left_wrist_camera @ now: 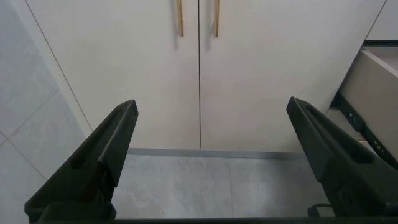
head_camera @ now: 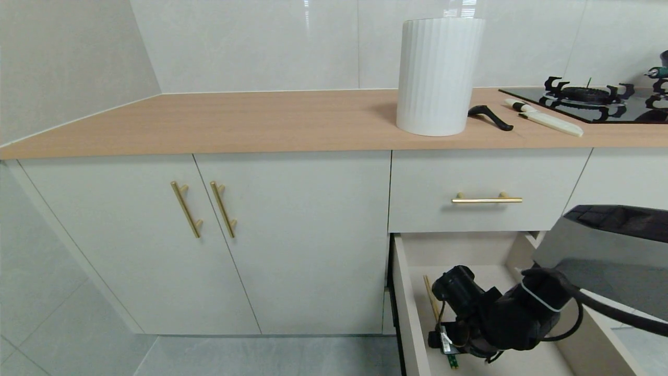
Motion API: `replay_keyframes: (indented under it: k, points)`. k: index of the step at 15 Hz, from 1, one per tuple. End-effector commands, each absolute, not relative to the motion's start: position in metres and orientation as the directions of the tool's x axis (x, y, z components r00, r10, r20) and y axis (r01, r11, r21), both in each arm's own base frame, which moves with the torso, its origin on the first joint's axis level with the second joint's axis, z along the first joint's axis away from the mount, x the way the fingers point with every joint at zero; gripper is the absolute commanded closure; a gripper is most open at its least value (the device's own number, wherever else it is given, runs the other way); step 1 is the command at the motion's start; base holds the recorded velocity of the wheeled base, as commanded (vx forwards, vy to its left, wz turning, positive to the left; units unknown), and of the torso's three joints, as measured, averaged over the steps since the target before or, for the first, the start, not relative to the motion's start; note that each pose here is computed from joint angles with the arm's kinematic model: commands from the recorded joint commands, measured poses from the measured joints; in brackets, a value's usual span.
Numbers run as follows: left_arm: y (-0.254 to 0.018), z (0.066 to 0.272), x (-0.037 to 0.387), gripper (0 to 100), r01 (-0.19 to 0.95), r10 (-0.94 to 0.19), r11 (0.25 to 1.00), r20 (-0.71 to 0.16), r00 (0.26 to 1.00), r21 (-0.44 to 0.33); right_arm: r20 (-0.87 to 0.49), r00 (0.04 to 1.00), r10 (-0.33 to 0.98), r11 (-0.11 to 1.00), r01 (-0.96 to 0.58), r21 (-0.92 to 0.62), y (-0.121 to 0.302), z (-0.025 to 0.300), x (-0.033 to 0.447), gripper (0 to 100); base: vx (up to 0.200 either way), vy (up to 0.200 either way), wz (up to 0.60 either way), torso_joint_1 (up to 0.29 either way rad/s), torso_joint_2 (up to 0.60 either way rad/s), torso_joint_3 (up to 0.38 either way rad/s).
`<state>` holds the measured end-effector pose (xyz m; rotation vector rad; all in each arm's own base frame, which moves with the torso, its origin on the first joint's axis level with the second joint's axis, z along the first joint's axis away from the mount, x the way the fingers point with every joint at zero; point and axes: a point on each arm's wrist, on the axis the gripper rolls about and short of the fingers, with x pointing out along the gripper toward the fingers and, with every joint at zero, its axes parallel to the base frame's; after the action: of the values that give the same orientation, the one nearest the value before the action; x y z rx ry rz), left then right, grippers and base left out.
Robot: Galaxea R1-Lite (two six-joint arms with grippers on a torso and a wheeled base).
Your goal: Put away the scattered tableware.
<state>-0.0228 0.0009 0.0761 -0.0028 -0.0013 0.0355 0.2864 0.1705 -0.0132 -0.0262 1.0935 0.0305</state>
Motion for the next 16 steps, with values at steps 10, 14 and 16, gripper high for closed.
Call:
replay_keyframes:
  k: [10,14,16]
  points:
    - [0.001,0.076,-0.023,0,-0.035,0.035,0.999,0.002,0.999,-0.003,-0.783,0.613,0.102,0.995,-0.073,0.072,0.059,0.215,0.226,0,0.0,0.0,0.0,0.0,0.0,0.0]
    - [0.001,0.076,-0.023,0,-0.035,0.035,0.999,0.0,0.999,-0.003,-0.787,0.61,0.093,0.996,-0.07,0.063,0.058,0.213,0.225,0,0.0,0.0,0.0,0.01,-0.04,-0.029]
    - [0.001,0.076,-0.023,0,-0.035,0.035,0.999,0.0,0.999,-0.003,-0.787,0.61,0.091,0.996,-0.071,0.061,0.059,0.213,0.225,0,0.0,0.0,0.0,0.061,-0.29,-0.232]
